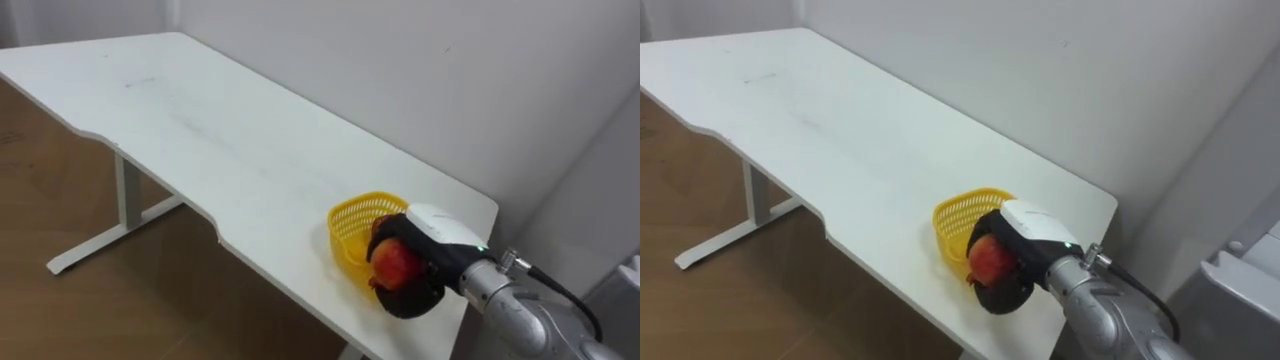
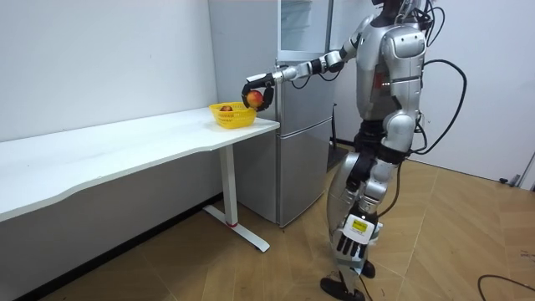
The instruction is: Retrieve from the upper fridge
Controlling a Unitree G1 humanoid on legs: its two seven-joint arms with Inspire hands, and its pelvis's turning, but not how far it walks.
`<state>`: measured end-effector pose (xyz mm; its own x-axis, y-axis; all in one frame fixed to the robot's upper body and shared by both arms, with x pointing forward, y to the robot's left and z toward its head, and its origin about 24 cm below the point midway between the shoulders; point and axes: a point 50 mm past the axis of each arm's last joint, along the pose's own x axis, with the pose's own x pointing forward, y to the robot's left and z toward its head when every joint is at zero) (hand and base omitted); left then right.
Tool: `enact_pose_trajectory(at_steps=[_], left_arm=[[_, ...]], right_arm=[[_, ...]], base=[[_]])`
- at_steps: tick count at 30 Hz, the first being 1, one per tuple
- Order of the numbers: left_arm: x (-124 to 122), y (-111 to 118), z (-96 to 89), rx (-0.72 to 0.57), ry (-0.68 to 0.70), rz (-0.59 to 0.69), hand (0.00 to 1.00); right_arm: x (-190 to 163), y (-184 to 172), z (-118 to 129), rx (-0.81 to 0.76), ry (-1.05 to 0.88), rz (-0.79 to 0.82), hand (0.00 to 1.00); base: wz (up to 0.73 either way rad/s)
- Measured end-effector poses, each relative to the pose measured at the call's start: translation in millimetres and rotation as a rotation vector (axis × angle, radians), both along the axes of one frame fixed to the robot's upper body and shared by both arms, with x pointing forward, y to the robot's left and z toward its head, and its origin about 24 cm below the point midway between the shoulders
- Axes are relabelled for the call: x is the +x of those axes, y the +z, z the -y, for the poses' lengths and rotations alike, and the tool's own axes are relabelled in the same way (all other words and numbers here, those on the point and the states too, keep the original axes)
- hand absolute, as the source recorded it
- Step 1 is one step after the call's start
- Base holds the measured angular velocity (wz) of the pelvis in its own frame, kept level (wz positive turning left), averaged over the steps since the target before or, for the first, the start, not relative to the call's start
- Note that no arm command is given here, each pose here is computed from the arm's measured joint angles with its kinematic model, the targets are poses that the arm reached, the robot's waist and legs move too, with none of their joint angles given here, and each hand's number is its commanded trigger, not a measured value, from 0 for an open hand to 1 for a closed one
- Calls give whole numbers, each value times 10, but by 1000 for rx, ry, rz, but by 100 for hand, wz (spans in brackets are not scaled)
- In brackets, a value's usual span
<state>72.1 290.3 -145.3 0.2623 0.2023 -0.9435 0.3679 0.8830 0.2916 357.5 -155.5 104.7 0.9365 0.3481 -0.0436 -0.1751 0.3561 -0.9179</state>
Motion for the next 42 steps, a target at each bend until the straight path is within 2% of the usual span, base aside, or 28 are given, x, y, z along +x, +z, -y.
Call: enact_pose_trajectory(at_steps=[10, 20, 31, 42], left_arm=[[-23, 1, -17, 18, 7, -11, 0], [-60, -5, -22, 47, 11, -24, 0], [-99, -11, -23, 58, 22, -49, 0], [-121, -17, -6, 56, 19, -54, 0]], right_arm=[[25, -8, 51, 5, -34, -1, 100], [54, 32, 95, 205, -78, -32, 100], [99, 58, 307, 501, -205, -108, 100], [109, 103, 358, 561, -222, -101, 100]], base=[[6], [3], [-1], [0]])
